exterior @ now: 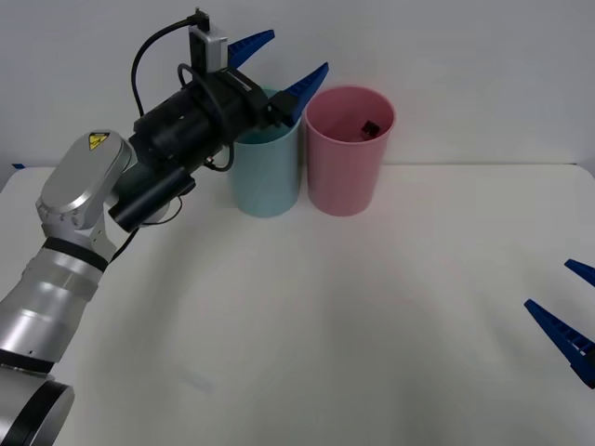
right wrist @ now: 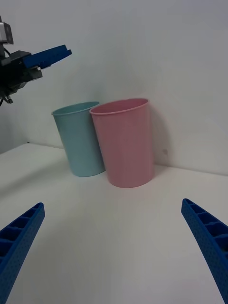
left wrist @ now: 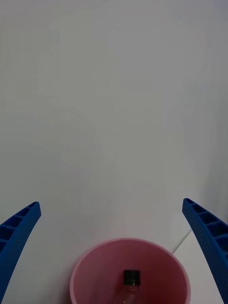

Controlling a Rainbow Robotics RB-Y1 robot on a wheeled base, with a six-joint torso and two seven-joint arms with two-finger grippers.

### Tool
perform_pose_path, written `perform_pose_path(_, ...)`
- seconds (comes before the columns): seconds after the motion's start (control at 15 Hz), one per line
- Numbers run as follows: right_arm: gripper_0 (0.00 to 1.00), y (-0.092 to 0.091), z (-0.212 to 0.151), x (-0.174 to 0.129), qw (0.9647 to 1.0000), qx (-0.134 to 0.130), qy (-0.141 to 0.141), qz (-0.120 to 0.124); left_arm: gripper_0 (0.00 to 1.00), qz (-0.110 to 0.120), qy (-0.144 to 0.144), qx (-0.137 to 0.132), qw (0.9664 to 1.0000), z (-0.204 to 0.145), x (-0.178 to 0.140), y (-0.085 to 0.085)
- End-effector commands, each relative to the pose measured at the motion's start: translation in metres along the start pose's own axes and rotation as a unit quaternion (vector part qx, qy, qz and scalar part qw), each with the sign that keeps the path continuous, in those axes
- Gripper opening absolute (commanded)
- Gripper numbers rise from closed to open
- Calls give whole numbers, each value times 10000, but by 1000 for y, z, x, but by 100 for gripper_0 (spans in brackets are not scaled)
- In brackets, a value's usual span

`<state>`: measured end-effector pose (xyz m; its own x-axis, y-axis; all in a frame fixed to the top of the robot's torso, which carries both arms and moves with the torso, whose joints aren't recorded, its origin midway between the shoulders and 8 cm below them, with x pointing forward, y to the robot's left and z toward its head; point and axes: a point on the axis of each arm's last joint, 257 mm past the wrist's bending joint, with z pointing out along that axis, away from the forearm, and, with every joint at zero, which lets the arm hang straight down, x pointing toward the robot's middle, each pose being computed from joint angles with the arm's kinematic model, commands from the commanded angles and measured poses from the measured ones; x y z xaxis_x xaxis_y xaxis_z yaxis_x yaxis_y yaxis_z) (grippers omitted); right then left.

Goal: Grasp the object on the table and drop it into the matching bin: aluminum can to the light blue bin, PET bottle to the pink bin.

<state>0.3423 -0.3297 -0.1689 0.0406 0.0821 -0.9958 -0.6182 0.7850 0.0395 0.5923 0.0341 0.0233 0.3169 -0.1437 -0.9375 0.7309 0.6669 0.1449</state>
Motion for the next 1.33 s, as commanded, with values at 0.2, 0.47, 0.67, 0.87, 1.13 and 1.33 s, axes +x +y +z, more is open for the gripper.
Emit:
perform_pose_path(0.2, 100, 0, 0, 0, 10000, 0, 0, 0, 100, -5, -72, -116, 9999, -60, -5, 7)
perform_pose_path(0.47, 100, 0, 0, 0, 10000, 0, 0, 0, 100, 62, -92, -133, 9998, -127, -10, 20)
perform_pose_path(0.67, 100, 0, 0, 0, 10000, 0, 0, 0, 100, 208, 67, -168, 9996, -179, -8, 34)
perform_pose_path(0.87, 100, 0, 0, 0, 10000, 0, 0, 0, 100, 375, 381, -266, 9982, -231, -1, 49)
perform_pose_path(1.13, 100, 0, 0, 0, 10000, 0, 0, 0, 100, 525, 868, -323, 9943, -304, 5, 57)
perform_pose_path(1.33, 100, 0, 0, 0, 10000, 0, 0, 0, 100, 577, 1185, -385, 9905, -355, 7, 55)
